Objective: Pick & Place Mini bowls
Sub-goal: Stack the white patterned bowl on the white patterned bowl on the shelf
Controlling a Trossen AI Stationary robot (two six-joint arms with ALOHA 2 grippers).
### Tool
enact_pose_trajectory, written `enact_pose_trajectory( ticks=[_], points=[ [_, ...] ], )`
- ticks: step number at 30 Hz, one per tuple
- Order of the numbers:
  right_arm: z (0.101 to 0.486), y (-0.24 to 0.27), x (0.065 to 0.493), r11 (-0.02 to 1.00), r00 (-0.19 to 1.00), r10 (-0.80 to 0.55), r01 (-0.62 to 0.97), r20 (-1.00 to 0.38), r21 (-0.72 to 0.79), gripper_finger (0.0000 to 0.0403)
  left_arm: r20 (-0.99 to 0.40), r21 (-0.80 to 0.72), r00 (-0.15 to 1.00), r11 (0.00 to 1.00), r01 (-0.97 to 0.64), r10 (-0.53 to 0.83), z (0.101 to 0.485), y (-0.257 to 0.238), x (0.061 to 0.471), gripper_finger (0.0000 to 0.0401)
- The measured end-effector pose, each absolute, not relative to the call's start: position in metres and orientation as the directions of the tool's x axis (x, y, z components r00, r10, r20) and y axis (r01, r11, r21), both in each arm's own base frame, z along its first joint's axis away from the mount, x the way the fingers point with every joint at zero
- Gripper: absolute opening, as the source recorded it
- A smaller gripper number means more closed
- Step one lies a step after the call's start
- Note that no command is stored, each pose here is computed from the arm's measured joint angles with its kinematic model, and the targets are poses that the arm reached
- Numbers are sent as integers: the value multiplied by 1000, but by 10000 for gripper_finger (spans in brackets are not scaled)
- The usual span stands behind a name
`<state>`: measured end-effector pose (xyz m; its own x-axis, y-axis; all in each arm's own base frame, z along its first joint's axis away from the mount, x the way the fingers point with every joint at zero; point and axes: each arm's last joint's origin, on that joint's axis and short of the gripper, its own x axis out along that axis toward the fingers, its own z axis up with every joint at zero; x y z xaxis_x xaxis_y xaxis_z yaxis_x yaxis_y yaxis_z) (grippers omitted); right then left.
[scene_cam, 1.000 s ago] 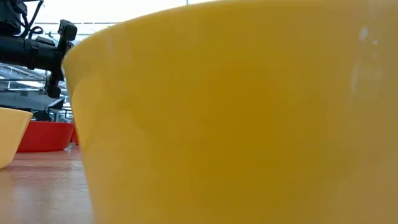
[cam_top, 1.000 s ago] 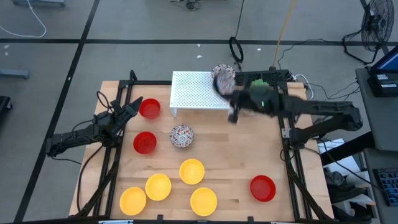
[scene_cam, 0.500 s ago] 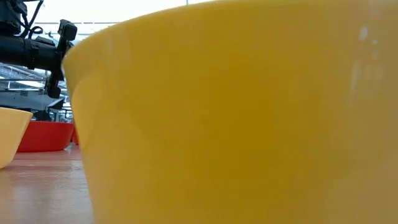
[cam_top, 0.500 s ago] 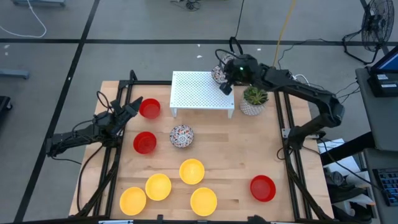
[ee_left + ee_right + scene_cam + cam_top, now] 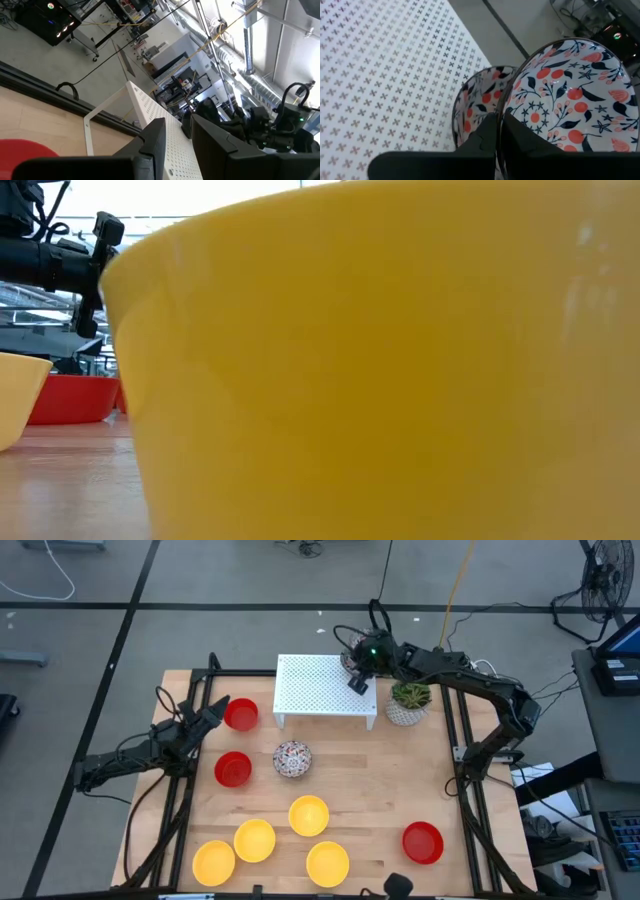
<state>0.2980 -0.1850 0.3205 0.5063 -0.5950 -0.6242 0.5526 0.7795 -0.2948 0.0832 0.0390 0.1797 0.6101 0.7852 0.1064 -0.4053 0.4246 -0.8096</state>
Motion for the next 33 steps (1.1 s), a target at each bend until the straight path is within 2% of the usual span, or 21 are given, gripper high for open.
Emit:
enact_pose_trajectory(
  ticks=[15,26,33],
  points=[
    [318,-173,307,837,555,-531,463,-640,-293,4,105,-809,610,424,-407,785,180,39,83,93],
    [318,-172,307,833,554,-533,475,-640,-283,4,105,-809,610,424,-407,785,180,39,83,93],
    [318,-173,306,832,553,-534,477,-639,-282,32,105,-809,610,424,-407,785,179,39,83,93]
  ],
)
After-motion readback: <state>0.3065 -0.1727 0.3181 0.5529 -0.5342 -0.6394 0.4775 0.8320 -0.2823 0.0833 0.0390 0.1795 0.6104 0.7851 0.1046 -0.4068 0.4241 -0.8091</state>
